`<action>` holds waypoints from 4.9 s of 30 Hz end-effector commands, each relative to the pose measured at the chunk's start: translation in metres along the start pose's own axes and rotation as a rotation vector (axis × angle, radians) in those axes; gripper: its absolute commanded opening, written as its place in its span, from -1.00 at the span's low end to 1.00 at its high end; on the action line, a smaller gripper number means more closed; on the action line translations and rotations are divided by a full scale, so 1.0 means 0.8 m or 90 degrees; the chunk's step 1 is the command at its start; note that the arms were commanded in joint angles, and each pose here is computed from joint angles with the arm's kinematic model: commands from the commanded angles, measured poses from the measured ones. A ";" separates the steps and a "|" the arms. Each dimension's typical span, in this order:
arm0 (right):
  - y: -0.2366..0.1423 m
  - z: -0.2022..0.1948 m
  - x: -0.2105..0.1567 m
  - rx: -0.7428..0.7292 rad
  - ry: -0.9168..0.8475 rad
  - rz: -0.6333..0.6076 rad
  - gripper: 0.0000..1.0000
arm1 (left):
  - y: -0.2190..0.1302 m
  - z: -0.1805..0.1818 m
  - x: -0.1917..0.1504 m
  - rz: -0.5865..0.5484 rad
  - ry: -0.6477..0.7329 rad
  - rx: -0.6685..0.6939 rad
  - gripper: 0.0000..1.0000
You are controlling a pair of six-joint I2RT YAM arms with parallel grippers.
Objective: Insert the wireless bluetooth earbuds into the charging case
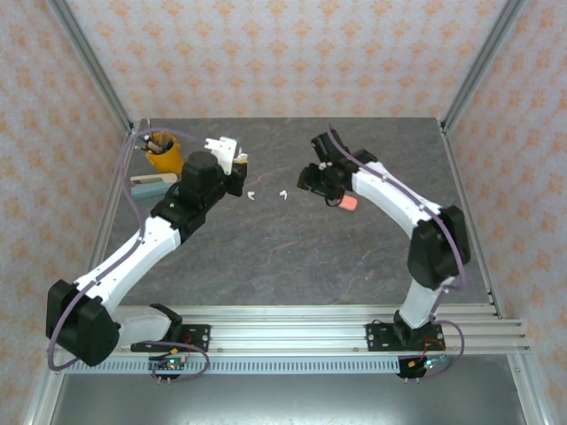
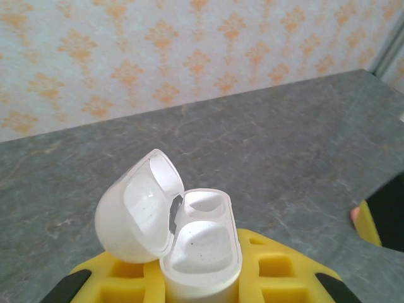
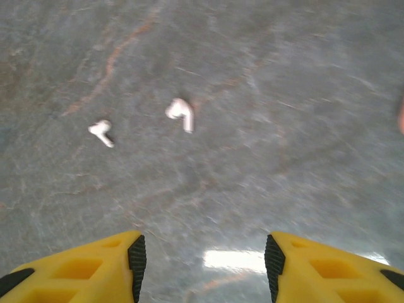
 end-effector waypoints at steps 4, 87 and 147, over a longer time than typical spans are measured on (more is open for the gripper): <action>0.052 0.052 -0.011 -0.062 -0.061 0.017 0.08 | -0.025 0.036 0.021 -0.164 -0.016 0.066 -1.00; 0.226 0.135 -0.070 -0.118 -0.314 -0.037 -0.46 | -0.066 0.094 0.006 -0.250 -0.114 0.131 -1.00; -0.071 0.035 -0.012 -0.004 -0.168 -0.250 -0.58 | 0.016 -0.090 -0.073 -0.134 -0.031 -0.266 -1.00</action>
Point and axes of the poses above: each hand's point on the last joint's axis, 136 mm out from that joint toward the fingers, its own y axis out along the fingers, its own z axis along the line the jaws close on, x = y × z, the point moved 3 cm from there along -y, back along the fingers, and after that the axes turned 10 degrees about y, right-handed, at the moved point
